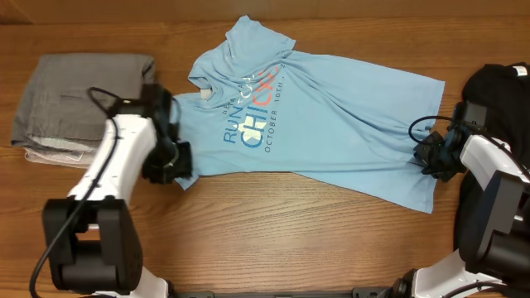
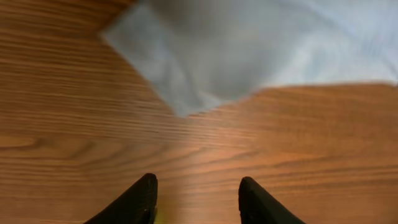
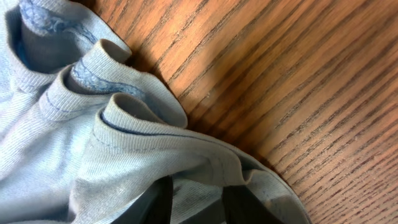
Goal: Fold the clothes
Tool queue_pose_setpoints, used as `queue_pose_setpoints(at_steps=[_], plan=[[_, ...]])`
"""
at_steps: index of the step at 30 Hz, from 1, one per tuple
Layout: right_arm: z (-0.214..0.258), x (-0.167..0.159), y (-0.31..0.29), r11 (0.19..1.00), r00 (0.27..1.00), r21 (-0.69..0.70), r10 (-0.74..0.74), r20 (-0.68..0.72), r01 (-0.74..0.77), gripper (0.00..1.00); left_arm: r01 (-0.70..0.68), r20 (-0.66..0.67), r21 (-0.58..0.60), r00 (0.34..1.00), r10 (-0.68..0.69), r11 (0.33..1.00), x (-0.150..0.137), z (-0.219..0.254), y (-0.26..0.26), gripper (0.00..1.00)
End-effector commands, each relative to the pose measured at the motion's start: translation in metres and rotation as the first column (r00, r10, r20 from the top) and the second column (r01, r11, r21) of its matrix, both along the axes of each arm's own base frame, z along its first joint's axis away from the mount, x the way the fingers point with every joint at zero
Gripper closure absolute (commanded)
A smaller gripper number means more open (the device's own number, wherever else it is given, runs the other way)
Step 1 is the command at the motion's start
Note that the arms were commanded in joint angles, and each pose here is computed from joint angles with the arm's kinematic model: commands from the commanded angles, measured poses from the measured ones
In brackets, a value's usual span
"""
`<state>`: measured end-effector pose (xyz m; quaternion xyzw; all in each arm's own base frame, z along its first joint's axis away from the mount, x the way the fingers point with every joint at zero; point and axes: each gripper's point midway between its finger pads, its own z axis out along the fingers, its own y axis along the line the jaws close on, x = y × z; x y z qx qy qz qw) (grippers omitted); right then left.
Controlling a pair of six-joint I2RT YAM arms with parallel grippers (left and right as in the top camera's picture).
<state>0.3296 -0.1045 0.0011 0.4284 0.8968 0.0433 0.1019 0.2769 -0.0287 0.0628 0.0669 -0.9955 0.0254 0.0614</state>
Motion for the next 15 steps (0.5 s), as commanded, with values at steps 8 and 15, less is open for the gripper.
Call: queue_pose_setpoints(at_steps=[8, 15], plan=[[-0.013, -0.008, 0.009, 0.999, 0.999, 0.049, 0.010, -0.042, -0.008, 0.67, 0.061, 0.084, 0.159, 0.994, -0.075, 0.985, -0.001, -0.038, -0.018, 0.52], [-0.013, -0.008, 0.009, 0.999, 0.999, 0.049, 0.010, -0.042, -0.008, 0.65, 0.029, 0.140, 0.209, 0.988, -0.059, 0.977, 0.009, -0.041, -0.013, 0.52]])
